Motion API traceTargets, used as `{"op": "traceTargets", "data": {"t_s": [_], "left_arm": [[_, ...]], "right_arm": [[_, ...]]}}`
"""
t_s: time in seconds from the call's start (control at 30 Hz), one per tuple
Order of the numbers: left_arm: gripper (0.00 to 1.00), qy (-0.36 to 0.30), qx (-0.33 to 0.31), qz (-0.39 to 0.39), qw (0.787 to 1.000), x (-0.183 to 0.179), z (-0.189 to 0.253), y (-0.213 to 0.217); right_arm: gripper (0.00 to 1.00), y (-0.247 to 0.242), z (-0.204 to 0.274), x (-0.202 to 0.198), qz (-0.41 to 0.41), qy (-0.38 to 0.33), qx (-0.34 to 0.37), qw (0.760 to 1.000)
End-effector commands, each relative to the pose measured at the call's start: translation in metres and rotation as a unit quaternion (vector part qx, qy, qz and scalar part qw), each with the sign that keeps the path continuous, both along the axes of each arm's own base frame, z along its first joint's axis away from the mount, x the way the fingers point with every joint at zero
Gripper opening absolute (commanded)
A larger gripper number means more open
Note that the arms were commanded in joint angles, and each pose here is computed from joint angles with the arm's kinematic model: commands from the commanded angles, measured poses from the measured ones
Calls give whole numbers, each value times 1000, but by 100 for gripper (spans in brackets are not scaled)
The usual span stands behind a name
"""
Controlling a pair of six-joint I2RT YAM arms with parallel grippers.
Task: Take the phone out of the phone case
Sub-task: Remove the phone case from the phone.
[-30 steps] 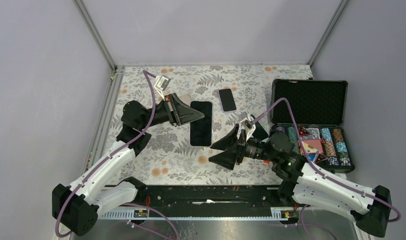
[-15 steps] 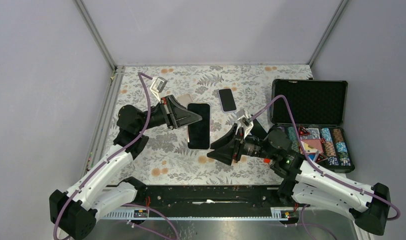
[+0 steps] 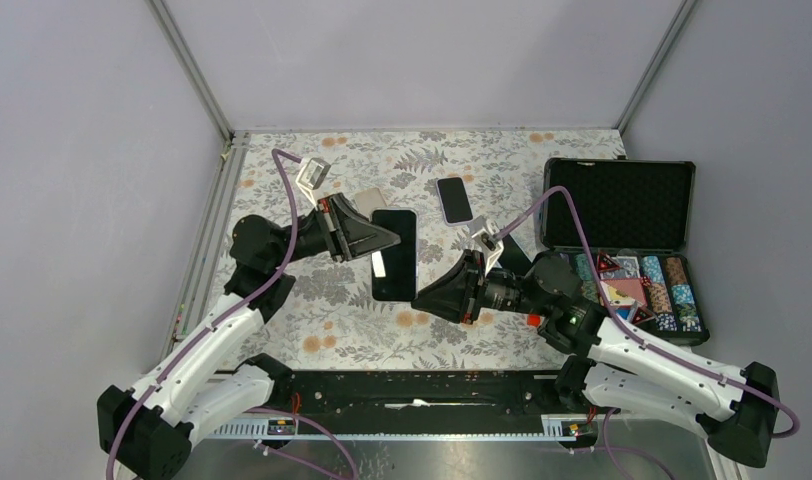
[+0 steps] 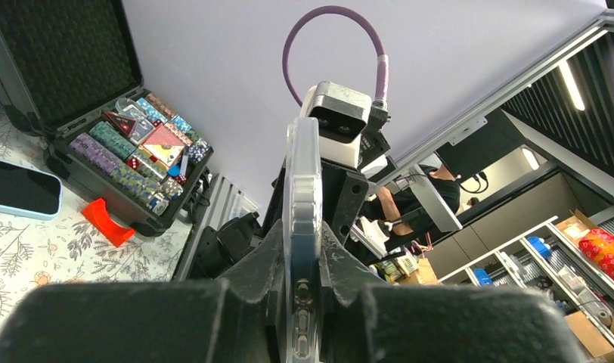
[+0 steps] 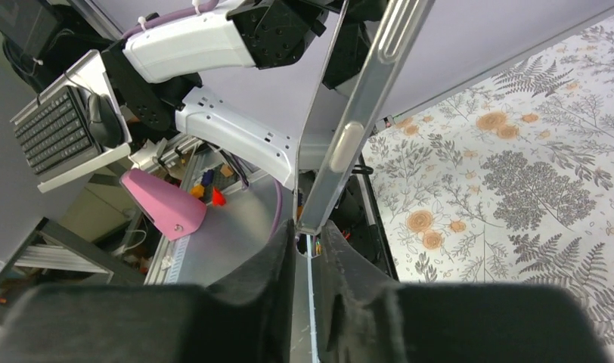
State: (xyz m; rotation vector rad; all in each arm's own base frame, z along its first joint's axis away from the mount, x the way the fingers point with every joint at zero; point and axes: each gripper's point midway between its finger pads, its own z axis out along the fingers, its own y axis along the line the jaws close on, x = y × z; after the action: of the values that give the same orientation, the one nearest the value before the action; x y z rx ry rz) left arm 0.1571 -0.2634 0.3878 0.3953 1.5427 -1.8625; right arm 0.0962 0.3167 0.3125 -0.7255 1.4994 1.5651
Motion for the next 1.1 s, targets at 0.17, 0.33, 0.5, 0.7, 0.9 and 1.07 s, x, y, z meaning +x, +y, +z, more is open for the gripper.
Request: {"op": "traceTargets", "data": {"t_s": [0.17, 0.33, 0.5, 0.7, 0.9, 1.07], "left_arm": [[0, -46, -51, -20, 997, -24, 34, 10], [0, -33, -64, -39, 997, -32, 40, 9], [0, -25, -63, -43, 997, -35, 37, 8], [0, -22, -65, -41, 997, -37, 40, 9], [0, -10, -67, -32, 997, -32, 43, 5], [0, 10, -59, -34, 998, -22, 50, -5]], "right_arm": [[0, 2, 20, 6, -12, -35, 10, 999], [0, -1, -11, 26, -54, -68, -61, 994], [0, -2, -27, 41, -85, -75, -109, 988], [0, -11, -43, 62, -140, -73, -155, 975], [0, -19, -51, 80, -190, -69, -186, 961], [0, -26, -51, 101, -251, -46, -199, 946]]}}
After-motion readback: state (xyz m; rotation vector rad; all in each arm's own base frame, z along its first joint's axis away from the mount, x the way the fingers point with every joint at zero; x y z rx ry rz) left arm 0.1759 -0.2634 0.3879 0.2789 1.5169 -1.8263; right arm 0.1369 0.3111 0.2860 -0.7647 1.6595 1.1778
